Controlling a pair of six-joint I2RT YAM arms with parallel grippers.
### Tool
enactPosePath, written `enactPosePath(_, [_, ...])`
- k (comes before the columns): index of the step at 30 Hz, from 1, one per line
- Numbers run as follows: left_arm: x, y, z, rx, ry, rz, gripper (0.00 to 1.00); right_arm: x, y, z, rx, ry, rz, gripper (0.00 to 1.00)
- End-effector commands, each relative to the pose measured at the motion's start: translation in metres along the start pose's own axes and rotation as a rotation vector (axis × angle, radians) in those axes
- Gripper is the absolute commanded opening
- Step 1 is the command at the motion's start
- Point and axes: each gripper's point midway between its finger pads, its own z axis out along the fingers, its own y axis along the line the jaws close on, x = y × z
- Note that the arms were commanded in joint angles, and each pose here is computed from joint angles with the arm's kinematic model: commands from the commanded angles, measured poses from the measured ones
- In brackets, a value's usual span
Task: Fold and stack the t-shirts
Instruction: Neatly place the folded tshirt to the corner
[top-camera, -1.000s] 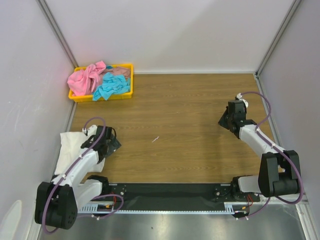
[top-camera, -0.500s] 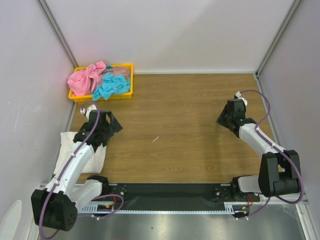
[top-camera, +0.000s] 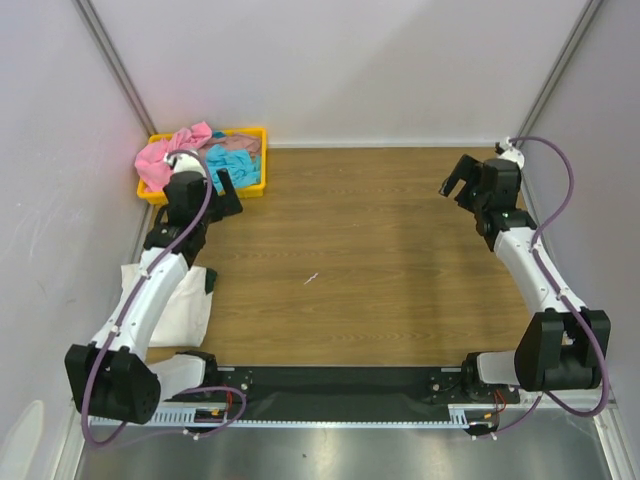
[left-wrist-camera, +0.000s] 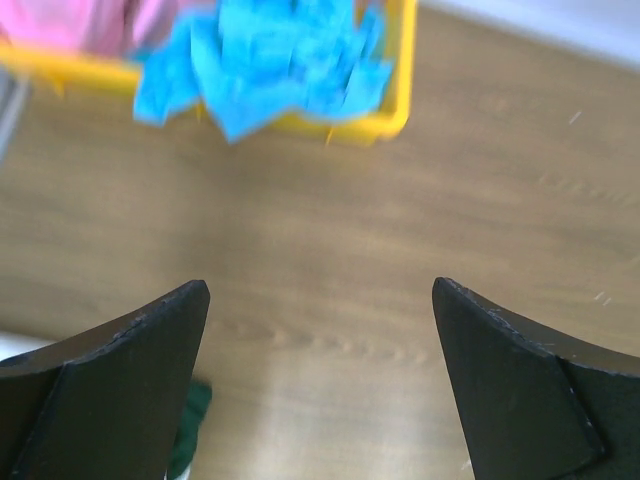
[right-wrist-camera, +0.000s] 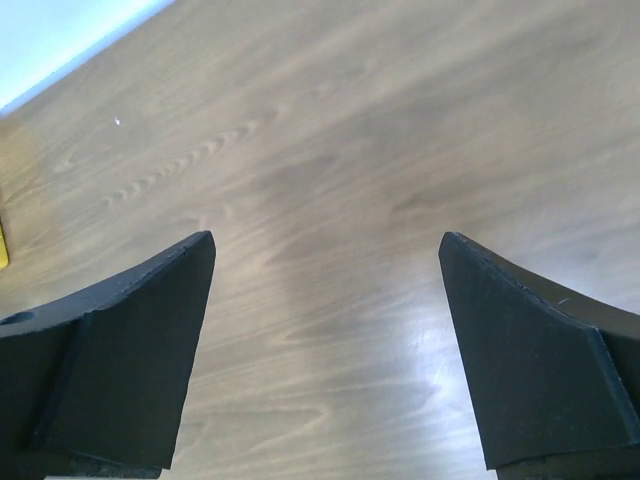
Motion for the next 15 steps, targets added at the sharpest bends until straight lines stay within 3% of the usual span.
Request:
enactPosePath(1, [-0.070,-0.016,-0.013,0.089,-0.212,0.037,1.00,-0.050,0.018,-0.017,-0.055,-0.117,-0.094,1.00])
enactPosePath(6, [-0.082,-0.025,-0.022,0.155,-0.262,0.001,1.00,-0.058,0.029,-0.032,-0.121,-0.138,-0.153,1.00])
enactPosePath(15, [-0.033,-0.002,-0.039,0.120,-0.226,-0.045,1.00,-0.044,0.012,-0.064,-0.120,-0.213,-0.168,1.00])
